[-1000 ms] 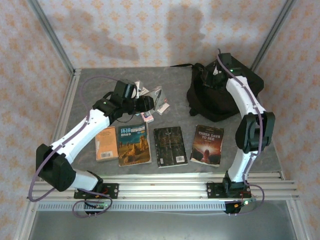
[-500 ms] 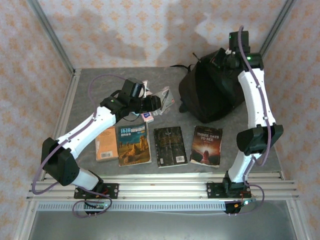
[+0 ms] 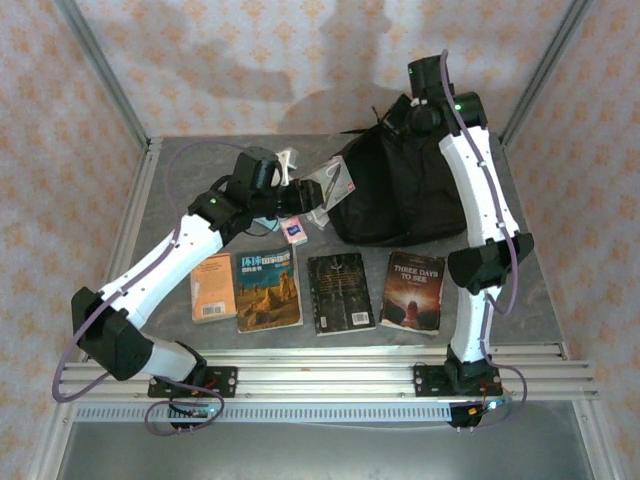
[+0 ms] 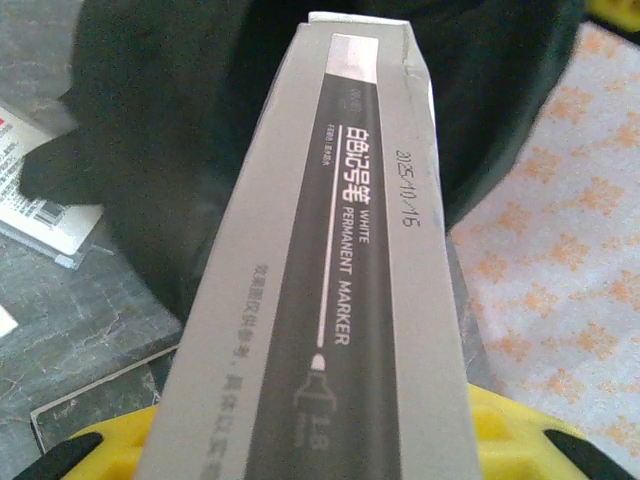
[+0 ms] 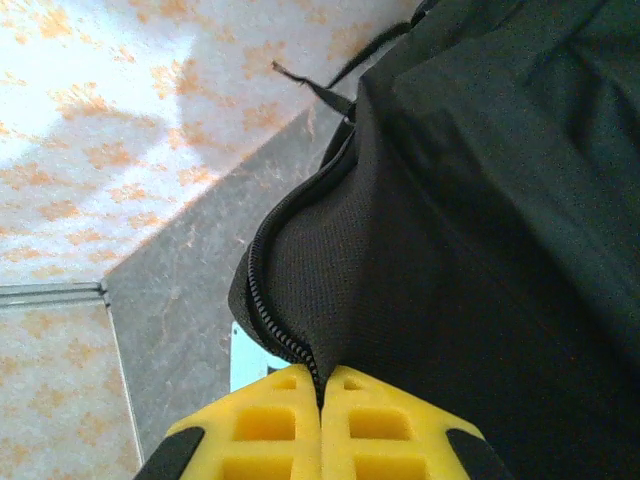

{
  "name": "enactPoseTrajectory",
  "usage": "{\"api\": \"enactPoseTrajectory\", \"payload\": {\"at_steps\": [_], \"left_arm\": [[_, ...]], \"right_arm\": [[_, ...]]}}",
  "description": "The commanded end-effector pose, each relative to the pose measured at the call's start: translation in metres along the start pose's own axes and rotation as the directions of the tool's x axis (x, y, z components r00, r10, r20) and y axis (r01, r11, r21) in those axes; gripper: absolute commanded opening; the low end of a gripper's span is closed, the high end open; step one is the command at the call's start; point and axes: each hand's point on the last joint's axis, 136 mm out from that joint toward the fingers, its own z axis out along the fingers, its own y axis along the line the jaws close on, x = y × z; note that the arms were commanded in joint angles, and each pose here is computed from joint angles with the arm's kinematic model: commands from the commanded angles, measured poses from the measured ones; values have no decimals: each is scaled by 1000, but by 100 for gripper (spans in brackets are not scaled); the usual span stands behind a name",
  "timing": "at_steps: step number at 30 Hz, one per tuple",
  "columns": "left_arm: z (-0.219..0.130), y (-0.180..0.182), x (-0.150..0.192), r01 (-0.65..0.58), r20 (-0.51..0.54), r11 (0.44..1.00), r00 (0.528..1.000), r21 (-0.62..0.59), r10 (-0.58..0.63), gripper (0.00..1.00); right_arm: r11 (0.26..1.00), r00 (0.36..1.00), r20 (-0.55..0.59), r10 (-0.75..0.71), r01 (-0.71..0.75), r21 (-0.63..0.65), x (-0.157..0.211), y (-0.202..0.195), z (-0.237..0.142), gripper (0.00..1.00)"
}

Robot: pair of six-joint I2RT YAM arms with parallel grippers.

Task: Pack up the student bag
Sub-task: Place the pencil case in the student bag.

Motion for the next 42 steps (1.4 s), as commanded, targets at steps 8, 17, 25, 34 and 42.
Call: {"api": "enactPoseTrajectory", "payload": {"at_steps": [8, 17, 25, 34, 42], "left_arm": [[25, -17, -6, 1, -9, 997, 1000, 73, 0, 37], [100, -18, -10, 66, -88, 993, 994, 95, -57, 36], [126, -44, -29, 81, -63, 972, 996, 221, -69, 33], [127, -54, -34, 75, -42, 954, 997, 292, -66, 33], [127, -52, -31, 84, -45, 952, 996, 295, -74, 32]], "right_arm": [[999, 999, 34, 4, -3, -32, 6, 18, -4, 0], [996, 996, -6, -90, 90, -13, 24, 18, 16, 0], [977, 975, -54, -213, 211, -43, 43, 9, 26, 16], [931, 930, 64, -363, 359, 65, 29, -18, 4, 85], [921, 921, -17, -390, 390, -3, 46, -43, 10, 93]]}}
